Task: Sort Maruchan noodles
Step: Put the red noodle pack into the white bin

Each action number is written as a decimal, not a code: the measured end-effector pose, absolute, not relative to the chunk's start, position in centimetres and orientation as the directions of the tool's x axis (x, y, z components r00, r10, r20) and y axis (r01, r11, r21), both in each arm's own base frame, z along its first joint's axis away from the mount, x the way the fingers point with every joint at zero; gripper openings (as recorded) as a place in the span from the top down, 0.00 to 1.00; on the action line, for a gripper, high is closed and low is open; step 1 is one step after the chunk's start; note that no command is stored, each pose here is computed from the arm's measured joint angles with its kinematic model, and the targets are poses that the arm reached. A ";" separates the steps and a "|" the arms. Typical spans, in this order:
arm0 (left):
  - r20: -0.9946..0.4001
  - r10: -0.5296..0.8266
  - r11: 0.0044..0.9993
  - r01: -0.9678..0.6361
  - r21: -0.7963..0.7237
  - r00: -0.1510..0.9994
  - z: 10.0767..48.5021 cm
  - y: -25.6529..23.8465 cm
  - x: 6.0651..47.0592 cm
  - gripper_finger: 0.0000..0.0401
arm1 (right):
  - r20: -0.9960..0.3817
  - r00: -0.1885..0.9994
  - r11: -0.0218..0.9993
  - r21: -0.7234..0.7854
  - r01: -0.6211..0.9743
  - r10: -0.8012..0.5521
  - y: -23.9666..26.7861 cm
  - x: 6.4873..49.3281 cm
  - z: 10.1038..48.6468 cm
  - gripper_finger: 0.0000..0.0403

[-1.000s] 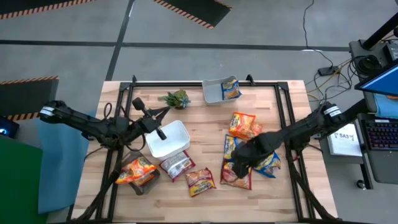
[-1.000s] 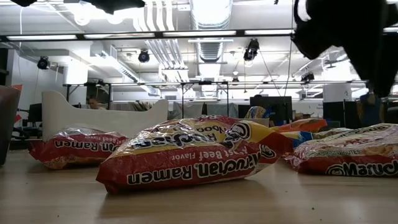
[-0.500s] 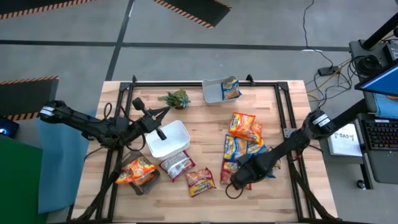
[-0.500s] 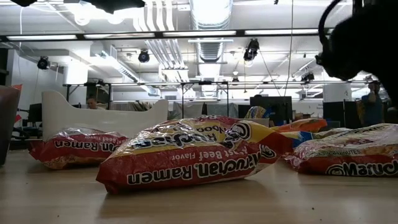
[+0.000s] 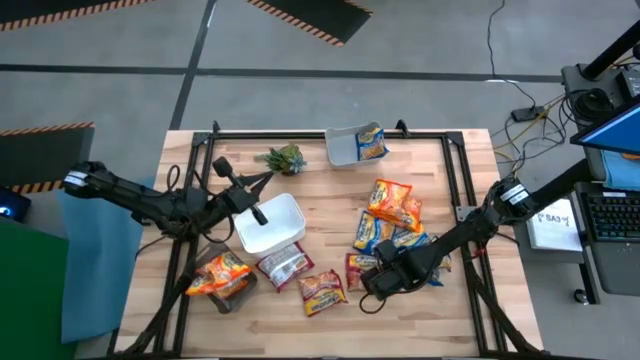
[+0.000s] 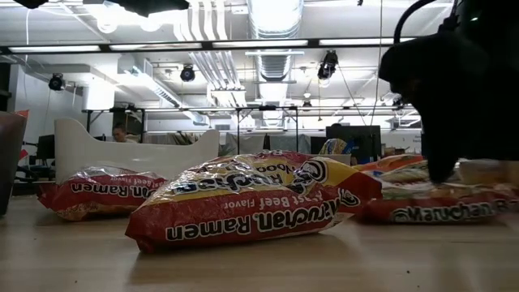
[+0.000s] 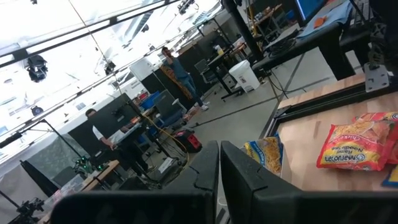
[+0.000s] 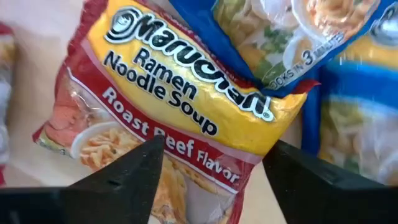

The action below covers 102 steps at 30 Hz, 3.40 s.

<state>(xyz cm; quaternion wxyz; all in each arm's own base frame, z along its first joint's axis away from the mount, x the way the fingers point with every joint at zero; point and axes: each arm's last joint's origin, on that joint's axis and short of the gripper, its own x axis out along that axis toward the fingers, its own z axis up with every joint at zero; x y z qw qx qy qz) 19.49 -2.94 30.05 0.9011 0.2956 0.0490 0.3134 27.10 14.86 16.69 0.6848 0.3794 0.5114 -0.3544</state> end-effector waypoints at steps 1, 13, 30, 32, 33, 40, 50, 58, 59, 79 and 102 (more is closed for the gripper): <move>0.097 0.594 0.629 -0.536 0.564 0.799 30.0 -2.9 19.5 1.00 | -0.966 0.236 0.467 0.161 0.870 -0.107 14.8 27.2 16.7 0.40; 0.097 0.594 0.629 -0.536 0.564 0.799 30.1 -2.9 19.5 1.00 | -0.947 0.289 0.546 0.168 0.821 -0.143 13.9 28.1 16.8 0.84; 0.122 0.606 0.624 -0.564 0.540 0.786 30.5 -2.8 19.2 1.00 | -0.702 0.702 0.701 0.439 0.562 -0.123 12.6 29.1 24.0 0.98; 0.127 0.627 0.613 -0.587 0.528 0.768 30.8 -2.7 18.9 1.00 | -0.635 0.765 0.719 0.482 0.500 -0.106 12.1 30.2 24.7 0.98; 0.127 0.641 0.606 -0.600 0.522 0.757 30.8 -2.6 18.8 1.00 | -0.611 0.785 0.723 0.496 0.482 -0.104 11.7 30.6 25.0 0.98; 0.131 0.662 0.602 -0.628 0.493 0.738 31.1 -2.5 18.1 1.00 | -0.540 0.838 0.752 0.518 0.408 -0.083 8.3 32.5 25.9 0.98; 0.117 0.661 0.600 -0.615 0.512 0.742 30.8 -2.5 18.2 1.00 | -0.790 0.613 0.708 0.439 0.554 0.011 4.1 31.4 23.6 0.84; 0.112 0.660 0.599 -0.610 0.519 0.743 30.7 -2.5 18.2 1.00 | -0.875 0.484 0.695 0.364 0.620 0.027 3.3 30.7 22.2 0.47; 0.112 0.660 0.599 -0.610 0.519 0.743 30.7 -2.5 18.2 1.00 | -0.881 0.472 0.703 0.352 0.619 0.026 3.3 30.9 21.9 0.43; 0.104 0.659 0.604 -0.607 0.517 0.745 30.4 -2.6 18.5 1.00 | -0.878 0.465 0.760 0.376 0.531 0.110 3.9 35.7 14.1 0.25; 0.126 0.639 0.633 -0.611 0.476 0.759 31.2 -2.9 17.8 1.00 | -0.742 0.670 0.807 0.389 0.444 -0.011 3.1 33.7 22.1 0.96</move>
